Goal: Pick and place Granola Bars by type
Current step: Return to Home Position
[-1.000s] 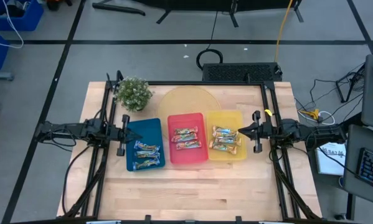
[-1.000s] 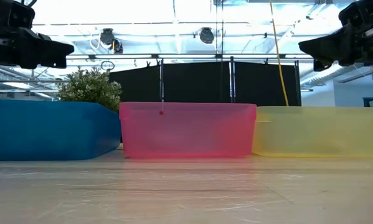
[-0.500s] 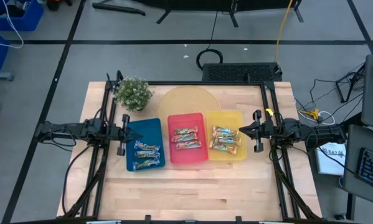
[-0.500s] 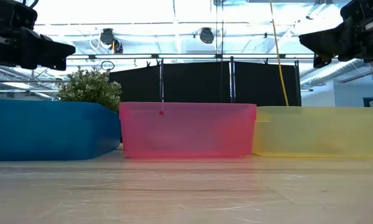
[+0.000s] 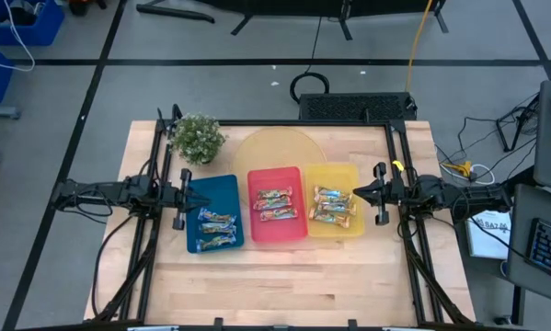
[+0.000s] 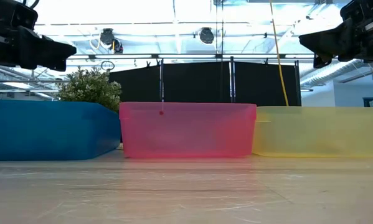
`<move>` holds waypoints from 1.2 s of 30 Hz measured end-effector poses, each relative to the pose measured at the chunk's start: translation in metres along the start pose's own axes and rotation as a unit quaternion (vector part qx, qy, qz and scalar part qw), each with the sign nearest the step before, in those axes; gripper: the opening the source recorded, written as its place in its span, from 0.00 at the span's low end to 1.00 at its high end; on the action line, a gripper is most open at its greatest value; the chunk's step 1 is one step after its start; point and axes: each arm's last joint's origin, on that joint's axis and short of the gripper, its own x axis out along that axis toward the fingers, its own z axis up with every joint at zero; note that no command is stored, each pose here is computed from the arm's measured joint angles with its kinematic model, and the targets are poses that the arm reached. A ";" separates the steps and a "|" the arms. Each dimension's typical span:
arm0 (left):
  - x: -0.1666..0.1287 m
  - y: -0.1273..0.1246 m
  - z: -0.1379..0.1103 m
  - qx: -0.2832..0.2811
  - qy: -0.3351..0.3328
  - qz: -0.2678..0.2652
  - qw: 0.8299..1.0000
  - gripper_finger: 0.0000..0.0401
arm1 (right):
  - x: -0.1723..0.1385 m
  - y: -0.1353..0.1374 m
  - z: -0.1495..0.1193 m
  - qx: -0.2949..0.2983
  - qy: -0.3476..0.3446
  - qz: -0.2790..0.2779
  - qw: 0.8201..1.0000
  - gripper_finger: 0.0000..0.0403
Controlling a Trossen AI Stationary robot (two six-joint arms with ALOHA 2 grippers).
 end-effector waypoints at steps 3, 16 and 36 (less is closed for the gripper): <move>0.000 0.000 0.000 0.000 0.000 0.000 1.000 0.14 | 0.000 0.000 0.000 0.000 0.000 0.000 1.000 0.00; 0.000 0.000 0.000 0.000 0.000 0.000 1.000 0.14 | 0.000 0.000 0.000 0.000 0.000 0.000 1.000 0.00; 0.000 0.000 0.000 0.000 0.000 0.000 1.000 0.13 | 0.000 0.000 0.000 0.000 0.000 0.000 1.000 0.00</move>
